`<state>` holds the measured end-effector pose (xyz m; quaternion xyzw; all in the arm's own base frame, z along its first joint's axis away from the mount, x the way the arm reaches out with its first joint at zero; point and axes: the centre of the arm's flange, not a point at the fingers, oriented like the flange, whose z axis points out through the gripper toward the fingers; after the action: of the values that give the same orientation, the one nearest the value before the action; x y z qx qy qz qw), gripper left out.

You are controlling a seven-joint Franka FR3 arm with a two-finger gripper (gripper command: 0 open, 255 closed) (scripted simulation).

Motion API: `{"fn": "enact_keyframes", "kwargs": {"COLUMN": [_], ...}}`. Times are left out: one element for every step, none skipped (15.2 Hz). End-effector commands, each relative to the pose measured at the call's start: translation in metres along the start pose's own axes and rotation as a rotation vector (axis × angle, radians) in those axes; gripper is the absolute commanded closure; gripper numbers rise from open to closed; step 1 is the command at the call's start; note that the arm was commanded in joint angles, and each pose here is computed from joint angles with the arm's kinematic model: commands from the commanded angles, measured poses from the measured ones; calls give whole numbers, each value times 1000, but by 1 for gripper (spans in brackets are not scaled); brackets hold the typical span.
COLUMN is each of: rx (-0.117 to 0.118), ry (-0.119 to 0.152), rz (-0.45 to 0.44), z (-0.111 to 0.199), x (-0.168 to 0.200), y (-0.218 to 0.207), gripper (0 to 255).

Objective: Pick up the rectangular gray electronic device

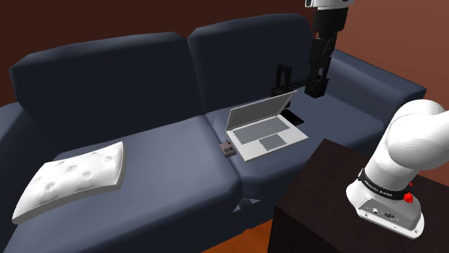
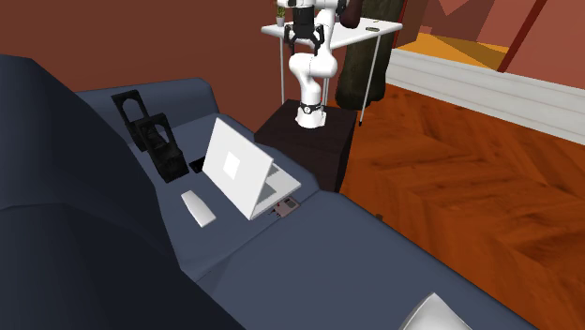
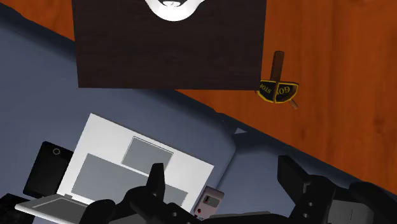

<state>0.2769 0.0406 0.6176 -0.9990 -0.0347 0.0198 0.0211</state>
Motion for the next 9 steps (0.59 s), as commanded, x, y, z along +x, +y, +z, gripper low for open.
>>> {"fn": "enact_keyframes", "kwargs": {"rx": [0,-1,-1,-2,-3,-3,-4,-5,-5], "ry": [0,1,2,3,4,5,7,8,9], "rz": [0,12,23,35,46,58,69,81,92], "z": [0,10,20,30,40,50,60,70,80], "x": [0,8,16,24,32,40,49,57,65], "y": [0,-3,-6,-8,-11,-13,-16,-18,-20], "gripper": [0,0,0,0,0,0,0,0,0]}}
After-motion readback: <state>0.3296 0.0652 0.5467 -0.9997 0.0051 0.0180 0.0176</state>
